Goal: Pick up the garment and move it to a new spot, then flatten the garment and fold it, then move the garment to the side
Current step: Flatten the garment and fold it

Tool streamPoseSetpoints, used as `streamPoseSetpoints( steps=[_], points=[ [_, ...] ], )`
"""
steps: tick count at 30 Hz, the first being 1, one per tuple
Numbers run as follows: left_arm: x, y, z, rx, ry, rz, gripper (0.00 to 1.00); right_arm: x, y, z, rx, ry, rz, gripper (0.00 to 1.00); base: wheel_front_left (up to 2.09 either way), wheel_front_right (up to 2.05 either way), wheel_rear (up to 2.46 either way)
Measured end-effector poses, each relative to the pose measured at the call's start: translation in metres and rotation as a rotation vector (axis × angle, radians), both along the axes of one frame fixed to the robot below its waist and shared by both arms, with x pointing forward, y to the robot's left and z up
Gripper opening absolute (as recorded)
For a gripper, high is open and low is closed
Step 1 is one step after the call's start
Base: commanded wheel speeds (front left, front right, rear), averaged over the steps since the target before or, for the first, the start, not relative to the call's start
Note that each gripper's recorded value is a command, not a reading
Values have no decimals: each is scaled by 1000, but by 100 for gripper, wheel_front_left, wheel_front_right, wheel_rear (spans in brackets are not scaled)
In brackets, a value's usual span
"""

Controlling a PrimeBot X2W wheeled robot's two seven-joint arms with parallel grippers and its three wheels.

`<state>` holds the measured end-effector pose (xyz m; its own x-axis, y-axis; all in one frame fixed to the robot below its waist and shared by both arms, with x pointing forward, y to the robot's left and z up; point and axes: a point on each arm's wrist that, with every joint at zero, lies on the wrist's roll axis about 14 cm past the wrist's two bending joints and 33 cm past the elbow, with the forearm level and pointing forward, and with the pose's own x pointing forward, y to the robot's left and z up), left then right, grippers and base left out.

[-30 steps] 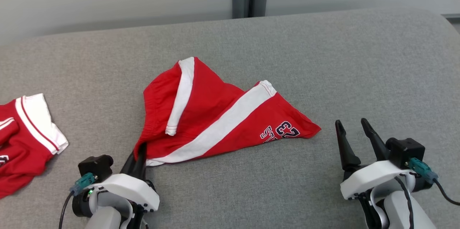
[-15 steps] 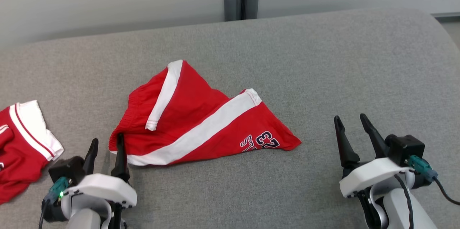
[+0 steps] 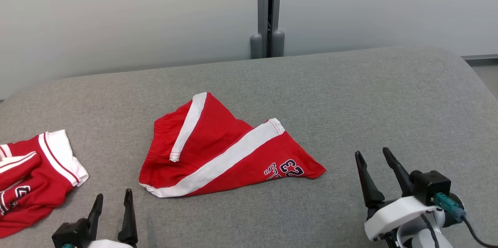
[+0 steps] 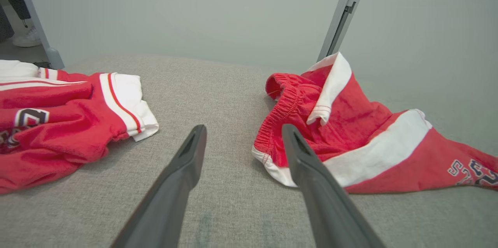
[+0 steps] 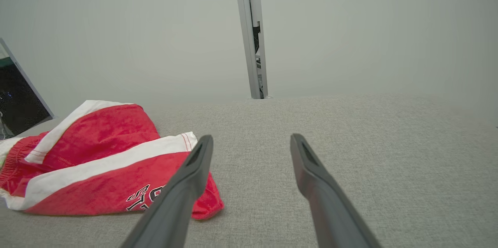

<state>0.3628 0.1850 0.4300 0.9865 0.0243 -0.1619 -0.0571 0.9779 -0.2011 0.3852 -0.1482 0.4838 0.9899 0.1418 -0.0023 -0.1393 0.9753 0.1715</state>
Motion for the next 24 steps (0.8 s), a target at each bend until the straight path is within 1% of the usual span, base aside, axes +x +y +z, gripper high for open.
streamPoseSetpoints(
  steps=[6, 10, 15, 20, 24],
  points=[
    [-14, 1, 2, 35, -5, 7, 100, -6, 4, 2, -36, -13, 18, 100, 0, 0, 0],
    [-18, 1, 1, 39, -2, 15, 100, -8, 7, 0, -35, -10, 25, 100, 0, 0, 0],
    [-16, 0, -3, 23, 11, 11, 100, -7, 17, -14, -28, 34, 54, 100, 0, 0, 0],
    [0, -16, -16, -23, 47, -56, 100, 19, 37, -15, -24, 39, 114, 100, 0, 0, 0],
    [13, -19, -30, -36, 87, -77, 100, 41, 56, -18, -20, 48, 171, 100, 0, 0, 0]
  ],
)
